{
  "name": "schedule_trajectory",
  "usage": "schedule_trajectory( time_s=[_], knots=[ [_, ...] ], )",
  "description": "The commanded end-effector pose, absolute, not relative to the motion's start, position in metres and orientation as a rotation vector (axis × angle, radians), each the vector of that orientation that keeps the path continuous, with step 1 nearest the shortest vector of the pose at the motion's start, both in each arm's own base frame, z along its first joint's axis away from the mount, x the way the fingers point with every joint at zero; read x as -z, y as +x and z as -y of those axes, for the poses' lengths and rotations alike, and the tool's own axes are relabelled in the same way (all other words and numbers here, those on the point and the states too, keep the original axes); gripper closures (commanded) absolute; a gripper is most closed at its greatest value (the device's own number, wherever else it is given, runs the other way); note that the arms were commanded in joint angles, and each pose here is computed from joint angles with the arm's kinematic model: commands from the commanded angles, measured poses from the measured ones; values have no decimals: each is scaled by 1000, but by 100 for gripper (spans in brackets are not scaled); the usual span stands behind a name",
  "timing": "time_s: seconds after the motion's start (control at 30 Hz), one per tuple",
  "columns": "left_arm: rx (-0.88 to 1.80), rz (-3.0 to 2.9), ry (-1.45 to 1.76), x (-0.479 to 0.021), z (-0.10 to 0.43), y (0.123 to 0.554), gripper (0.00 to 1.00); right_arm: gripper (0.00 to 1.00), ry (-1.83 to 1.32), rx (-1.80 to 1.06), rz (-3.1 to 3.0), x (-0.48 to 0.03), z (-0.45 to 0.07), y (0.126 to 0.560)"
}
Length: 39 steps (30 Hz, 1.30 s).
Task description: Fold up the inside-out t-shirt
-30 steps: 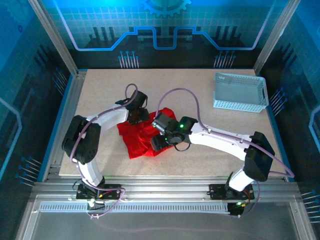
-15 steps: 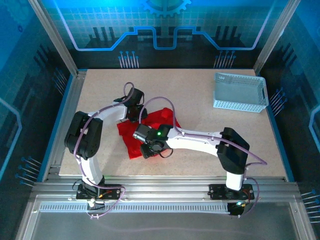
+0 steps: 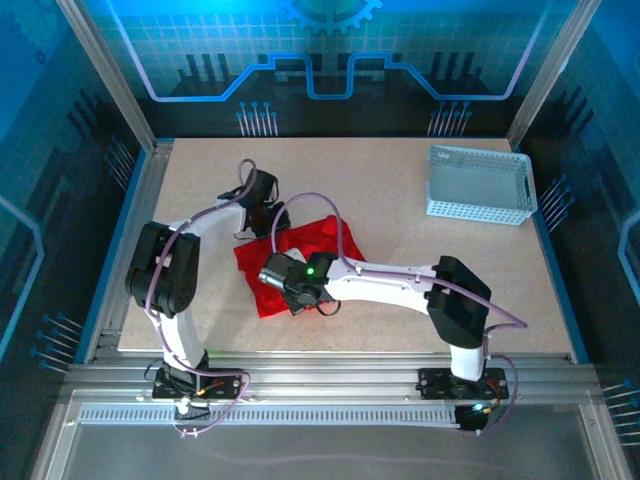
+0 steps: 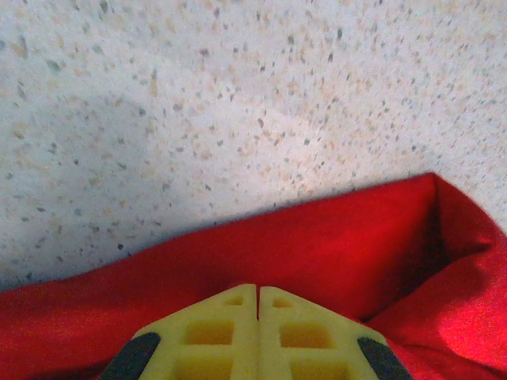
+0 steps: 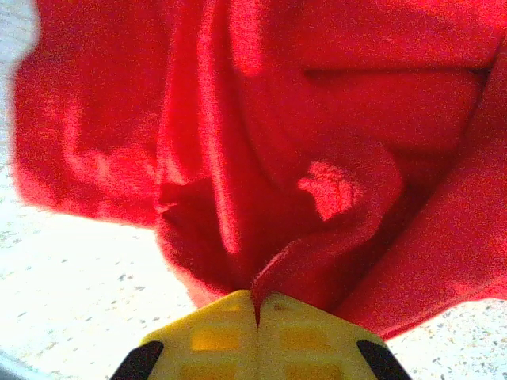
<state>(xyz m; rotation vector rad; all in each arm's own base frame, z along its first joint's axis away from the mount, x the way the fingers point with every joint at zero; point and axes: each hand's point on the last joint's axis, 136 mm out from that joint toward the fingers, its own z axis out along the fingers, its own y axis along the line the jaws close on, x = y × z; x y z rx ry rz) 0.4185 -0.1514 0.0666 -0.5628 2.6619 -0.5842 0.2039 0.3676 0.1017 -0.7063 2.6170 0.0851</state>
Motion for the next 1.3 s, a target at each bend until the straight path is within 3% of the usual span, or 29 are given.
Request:
schedule_trajectory(
  time_s=[0.0,0.27,0.6,0.67,0.77,0.83,0.9,1.03,1.17,1.27],
  knots=[
    [660,-2541,-523,-116,145,438,100,100,-752,-165,-2413,-157,-385,200],
    [661,-2441,-607,-136,88,455,100,100,-926,-290,-2302,-170,-424,187],
    [675,-2487,-809,-72,50,422,100,100,-1110,-310,-2453,-99,-462,169],
    [677,-2502,-832,-63,51,414,95,99,-1121,-302,-2459,-96,-461,168],
    [618,-2514,-902,-50,41,402,87,81,-1166,-362,-2436,-101,-465,162],
    [583,-2510,-952,-48,32,399,72,62,-1168,-404,-2412,-114,-465,160],
    [537,-2513,-983,-52,22,397,63,53,-1127,-391,-2390,-132,-457,167],
    [366,-2442,-1001,-89,-1,382,46,42,-982,-278,-2329,-175,-413,206],
    [340,-2335,-995,-118,-4,353,45,38,-812,-234,-2380,-177,-364,262],
    [402,-2362,-910,-120,26,337,45,38,-711,-261,-2463,-157,-340,308]
  ],
)
